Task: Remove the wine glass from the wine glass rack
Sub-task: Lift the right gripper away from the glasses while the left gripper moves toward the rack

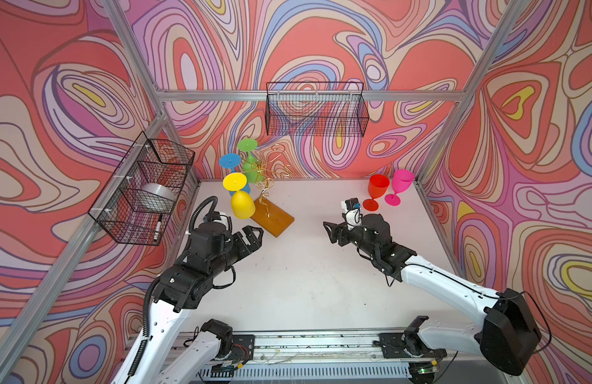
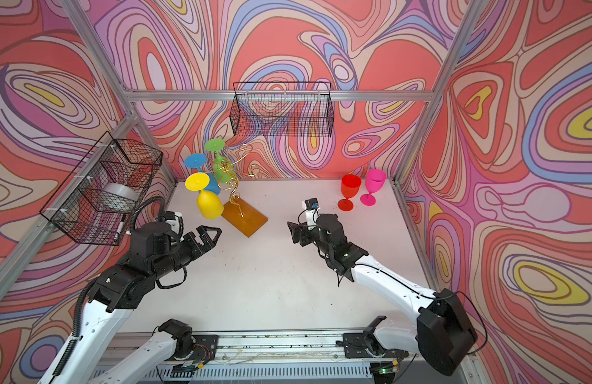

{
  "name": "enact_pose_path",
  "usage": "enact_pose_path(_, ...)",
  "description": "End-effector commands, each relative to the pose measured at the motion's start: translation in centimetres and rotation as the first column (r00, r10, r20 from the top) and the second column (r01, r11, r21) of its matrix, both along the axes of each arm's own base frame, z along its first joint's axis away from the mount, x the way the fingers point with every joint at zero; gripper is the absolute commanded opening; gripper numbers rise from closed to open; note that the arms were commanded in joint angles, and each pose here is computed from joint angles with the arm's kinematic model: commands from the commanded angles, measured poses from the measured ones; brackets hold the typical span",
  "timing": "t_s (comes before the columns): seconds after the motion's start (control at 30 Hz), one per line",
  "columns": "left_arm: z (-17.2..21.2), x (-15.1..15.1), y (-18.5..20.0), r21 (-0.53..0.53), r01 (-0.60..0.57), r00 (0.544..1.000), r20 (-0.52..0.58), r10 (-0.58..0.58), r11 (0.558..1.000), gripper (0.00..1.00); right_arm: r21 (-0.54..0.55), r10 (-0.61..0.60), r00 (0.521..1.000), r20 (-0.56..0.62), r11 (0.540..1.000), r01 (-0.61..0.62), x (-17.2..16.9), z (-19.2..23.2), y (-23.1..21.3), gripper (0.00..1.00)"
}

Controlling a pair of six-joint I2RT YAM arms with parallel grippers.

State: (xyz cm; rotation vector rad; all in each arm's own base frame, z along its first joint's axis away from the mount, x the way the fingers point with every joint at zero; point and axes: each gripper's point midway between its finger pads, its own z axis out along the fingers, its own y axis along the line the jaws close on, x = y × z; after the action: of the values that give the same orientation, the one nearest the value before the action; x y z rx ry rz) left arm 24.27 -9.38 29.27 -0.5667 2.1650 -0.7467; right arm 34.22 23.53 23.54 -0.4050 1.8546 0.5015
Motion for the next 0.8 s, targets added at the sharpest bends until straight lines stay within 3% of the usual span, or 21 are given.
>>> enact_pose_path(0.0,2.8,1.0,-0.3,-0.113,-0.023,0.999,0.041,0.028,0.993,0.96,0.043,0.046,0.988,0.150,0.998,-0.053,-0.6,3.0,0.6,0.88)
enact_pose_path(0.37,6.1,1.2,2.8,-0.177,-0.141,0.984,0.081,0.157,0.974,0.95,0.078,0.160,0.948,0.274,0.979,-0.188,-3.2,2.8,2.1,0.85)
enact_pose_path(0.77,7.3,3.3,5.0,-0.272,-0.213,0.972,0.036,0.231,0.938,0.96,0.035,0.241,0.904,0.353,0.962,-0.270,-5.6,2.9,3.4,0.85)
